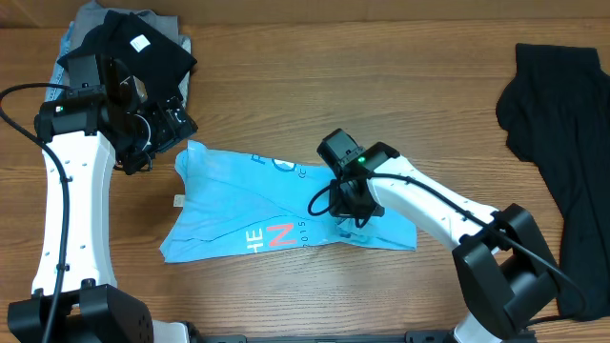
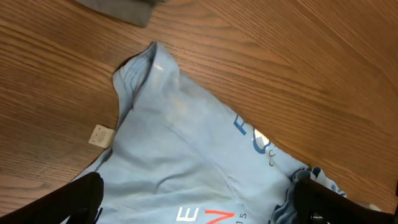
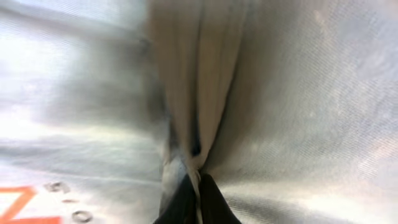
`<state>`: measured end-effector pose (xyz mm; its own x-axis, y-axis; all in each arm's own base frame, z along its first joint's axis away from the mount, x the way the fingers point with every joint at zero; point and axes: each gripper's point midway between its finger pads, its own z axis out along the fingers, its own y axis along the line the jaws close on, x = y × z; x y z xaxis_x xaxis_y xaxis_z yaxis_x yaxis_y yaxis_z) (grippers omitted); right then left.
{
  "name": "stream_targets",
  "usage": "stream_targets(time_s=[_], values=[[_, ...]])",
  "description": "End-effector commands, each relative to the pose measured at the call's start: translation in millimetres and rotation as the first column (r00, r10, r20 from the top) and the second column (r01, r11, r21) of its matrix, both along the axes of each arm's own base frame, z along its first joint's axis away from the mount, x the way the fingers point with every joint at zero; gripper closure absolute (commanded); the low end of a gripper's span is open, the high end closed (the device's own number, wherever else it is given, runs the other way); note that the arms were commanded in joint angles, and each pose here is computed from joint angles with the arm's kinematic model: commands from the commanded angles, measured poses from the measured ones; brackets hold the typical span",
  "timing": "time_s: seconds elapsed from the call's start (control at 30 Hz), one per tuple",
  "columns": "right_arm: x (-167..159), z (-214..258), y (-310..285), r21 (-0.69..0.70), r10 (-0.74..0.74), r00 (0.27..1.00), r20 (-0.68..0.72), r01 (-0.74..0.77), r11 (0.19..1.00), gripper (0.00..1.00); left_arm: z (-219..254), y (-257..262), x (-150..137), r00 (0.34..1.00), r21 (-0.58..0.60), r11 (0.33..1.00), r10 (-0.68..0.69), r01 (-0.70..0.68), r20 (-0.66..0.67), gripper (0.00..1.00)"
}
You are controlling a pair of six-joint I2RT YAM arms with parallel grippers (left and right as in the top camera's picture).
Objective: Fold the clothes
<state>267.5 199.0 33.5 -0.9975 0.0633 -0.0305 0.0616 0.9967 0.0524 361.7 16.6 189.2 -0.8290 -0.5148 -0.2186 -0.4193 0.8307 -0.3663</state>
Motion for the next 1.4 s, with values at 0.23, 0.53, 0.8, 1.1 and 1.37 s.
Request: stream_targets(time_s=[0.23,0.53,0.8,1.1,1.37], values=[[4,32,37,0.165,0.019,1.000,-0.025,-0.015,0.986,0.96,7,-4,2,0.999,0.010,0.999,-0.036,0.036,0.026,0.00],[-11,28,66,0.194,0.065,0.998,-0.003,-0.063,0.979,0.96,7,-4,2,0.999,0.011,0.999,-0.035,0.035,0.027,0.00],[-15,27,79,0.216,0.080,0.997,0.015,-0.081,0.973,0.79,6,-4,2,0.999,0.010,0.999,-0.036,0.035,0.025,0.00],[0,34,53,0.129,0.027,0.999,0.032,-0.031,0.991,0.16,6,-4,2,0.999,0.010,0.999,-0.036,0.036,0.025,0.00],[24,44,50,0.117,0.022,0.993,0.118,-0.036,0.993,0.10,7,-4,2,0.999,0.010,0.999,-0.036,0.035,0.026,0.00]])
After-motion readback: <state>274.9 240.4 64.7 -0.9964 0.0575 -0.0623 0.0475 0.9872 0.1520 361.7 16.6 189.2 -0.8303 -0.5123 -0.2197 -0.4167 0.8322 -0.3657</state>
